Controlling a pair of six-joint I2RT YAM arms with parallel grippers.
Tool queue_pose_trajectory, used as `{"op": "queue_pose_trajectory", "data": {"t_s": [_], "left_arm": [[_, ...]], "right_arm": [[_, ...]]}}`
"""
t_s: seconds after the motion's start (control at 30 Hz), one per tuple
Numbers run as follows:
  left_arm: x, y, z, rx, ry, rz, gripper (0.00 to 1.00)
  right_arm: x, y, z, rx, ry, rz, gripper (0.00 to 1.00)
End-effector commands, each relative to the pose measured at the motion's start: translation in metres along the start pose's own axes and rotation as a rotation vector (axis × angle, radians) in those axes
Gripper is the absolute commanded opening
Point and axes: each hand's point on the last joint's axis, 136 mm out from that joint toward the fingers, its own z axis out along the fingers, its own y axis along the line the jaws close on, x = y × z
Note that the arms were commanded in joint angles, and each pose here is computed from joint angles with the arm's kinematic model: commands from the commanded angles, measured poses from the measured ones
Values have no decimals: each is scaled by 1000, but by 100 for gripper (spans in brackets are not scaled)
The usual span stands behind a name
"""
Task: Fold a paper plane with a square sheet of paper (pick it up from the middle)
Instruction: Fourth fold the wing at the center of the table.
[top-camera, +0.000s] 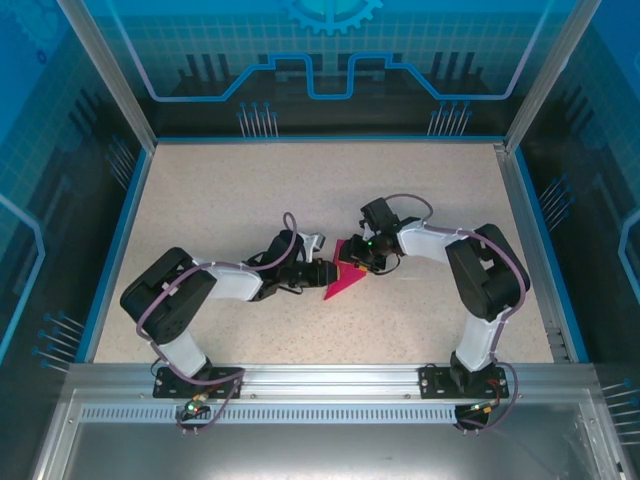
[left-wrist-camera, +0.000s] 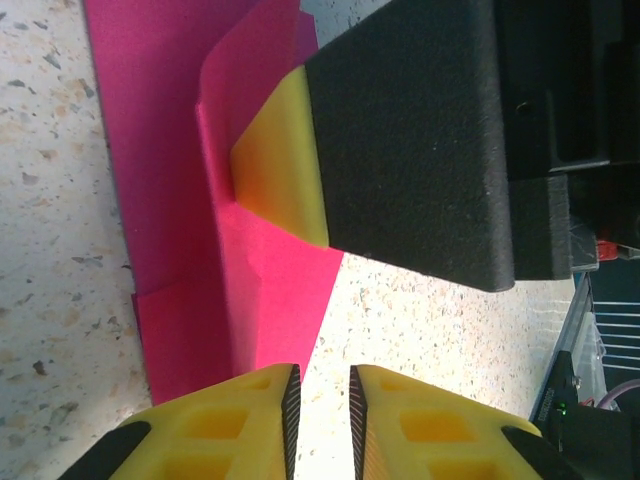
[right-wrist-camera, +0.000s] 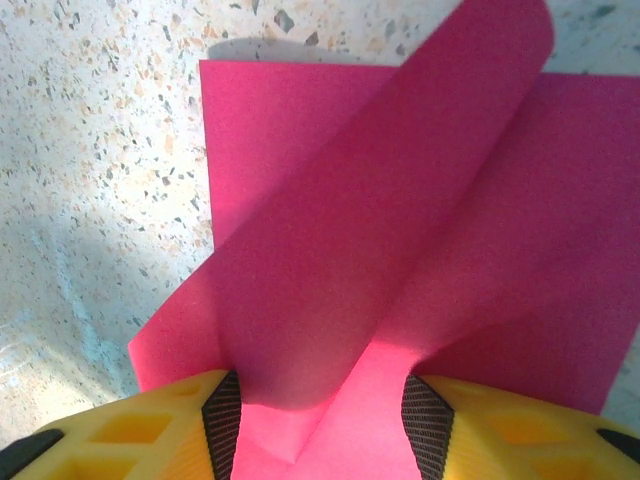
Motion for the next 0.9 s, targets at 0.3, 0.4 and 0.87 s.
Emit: {"op": "queue_pose_trajectory", "data": {"t_s": [0.3,0.4,0.87], "left_arm": [[7,10,13,-45,63,-1,23],[9,13,14,-47,69,-8,23],[4,19,16,-84,48,-20,23]], "right_arm": [[27,-60,19,266,90,54,56],[27,-61,19,283,93,51,57],[29,-72,18,350,77,73,54]]}}
